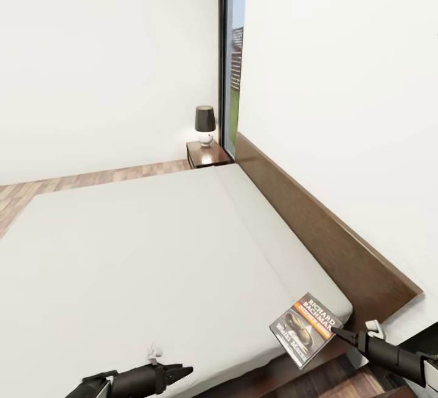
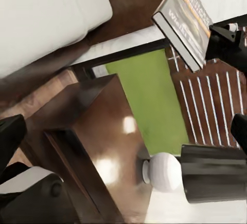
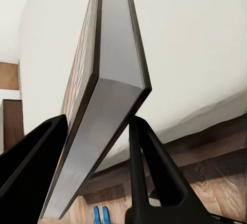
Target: In the bedroom, move the book from the bed onto either nightstand, and place the two sandals side by side next to the bed.
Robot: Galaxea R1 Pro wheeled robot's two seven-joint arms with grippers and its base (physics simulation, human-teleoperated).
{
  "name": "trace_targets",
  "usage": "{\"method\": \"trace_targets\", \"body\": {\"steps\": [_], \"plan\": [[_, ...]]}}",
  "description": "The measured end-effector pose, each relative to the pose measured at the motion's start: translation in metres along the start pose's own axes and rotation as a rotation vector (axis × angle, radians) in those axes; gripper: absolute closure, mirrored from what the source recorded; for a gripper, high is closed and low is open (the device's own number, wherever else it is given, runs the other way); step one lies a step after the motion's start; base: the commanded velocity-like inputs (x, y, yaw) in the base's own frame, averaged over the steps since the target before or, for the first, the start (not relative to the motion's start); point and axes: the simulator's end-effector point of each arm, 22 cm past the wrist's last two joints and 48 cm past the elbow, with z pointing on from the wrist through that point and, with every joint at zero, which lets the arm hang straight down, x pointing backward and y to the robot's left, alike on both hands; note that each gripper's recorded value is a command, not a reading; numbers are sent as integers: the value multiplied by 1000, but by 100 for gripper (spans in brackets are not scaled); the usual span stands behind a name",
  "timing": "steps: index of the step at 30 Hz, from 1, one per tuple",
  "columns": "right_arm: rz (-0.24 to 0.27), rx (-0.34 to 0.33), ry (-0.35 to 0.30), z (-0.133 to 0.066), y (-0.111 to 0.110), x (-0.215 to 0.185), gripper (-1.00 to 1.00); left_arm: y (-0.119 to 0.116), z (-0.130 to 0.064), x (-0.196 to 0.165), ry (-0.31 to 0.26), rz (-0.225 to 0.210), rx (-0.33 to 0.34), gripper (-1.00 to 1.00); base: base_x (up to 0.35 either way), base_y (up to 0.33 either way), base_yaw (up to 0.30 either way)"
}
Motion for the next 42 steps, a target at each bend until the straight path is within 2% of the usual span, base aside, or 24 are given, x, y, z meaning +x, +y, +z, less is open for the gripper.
{"method": "trace_targets", "body": {"steps": [2, 5, 13, 18, 20, 25, 30, 42], "plan": [[-6, -2, -2, -1, 1, -1, 100, 7, 0, 16, 39, -13, -30, -100, 0, 0, 0], [-10, -4, -6, -1, 2, -2, 100, 10, 0, 25, 62, -17, -46, -100, 0, 0, 0], [3, 8, 7, -8, -3, 15, 100, 12, 0, 31, 74, -26, -67, -100, 0, 0, 0], [-1, 5, 5, -9, -2, 15, 100, 26, 0, 31, 73, -19, -140, -100, 0, 0, 0], [-3, 4, 3, -9, -1, 15, 100, 27, 0, 30, 71, -16, -148, -100, 0, 0, 0], [-18, 0, -5, -10, 2, 12, 100, 27, 0, 28, 68, -9, -155, -100, 0, 0, 0], [-61, -3, -22, -11, 5, 7, 100, 23, 3, 26, 65, -4, -150, -100, 0, 0, 0], [-79, -12, -37, -14, 11, 1, 100, 19, 2, 24, 61, 1, -148, -100, 0, 0, 0]]}}
